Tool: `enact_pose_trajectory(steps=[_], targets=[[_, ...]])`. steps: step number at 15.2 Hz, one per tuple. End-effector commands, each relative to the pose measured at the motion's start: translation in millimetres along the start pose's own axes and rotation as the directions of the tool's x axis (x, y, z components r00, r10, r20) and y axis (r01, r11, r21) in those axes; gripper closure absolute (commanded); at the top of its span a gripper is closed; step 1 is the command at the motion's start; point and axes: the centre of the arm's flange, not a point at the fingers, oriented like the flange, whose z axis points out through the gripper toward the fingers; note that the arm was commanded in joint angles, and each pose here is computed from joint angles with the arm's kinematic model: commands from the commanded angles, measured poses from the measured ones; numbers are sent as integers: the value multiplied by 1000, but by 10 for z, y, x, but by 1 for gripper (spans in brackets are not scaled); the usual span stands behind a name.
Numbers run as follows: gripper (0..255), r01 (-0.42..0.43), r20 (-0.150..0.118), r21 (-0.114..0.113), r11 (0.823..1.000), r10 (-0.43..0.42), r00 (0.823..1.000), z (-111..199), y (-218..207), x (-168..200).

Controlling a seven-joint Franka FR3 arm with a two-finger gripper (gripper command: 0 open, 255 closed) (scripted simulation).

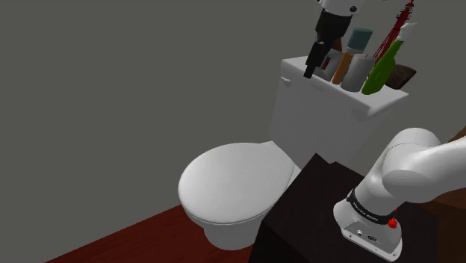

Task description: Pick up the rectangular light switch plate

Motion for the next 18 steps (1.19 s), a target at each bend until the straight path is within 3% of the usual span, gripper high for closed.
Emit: enact_pose_trajectory(steps=[1, 9, 18], targets=[[0, 0, 0, 0, 1000, 0, 1000, 0, 0, 0], [0, -139, 76, 88, 986, 132, 988, -138, 1153, 393], [0, -297, 173, 173, 939, 268, 948, -134, 2509, 648]])
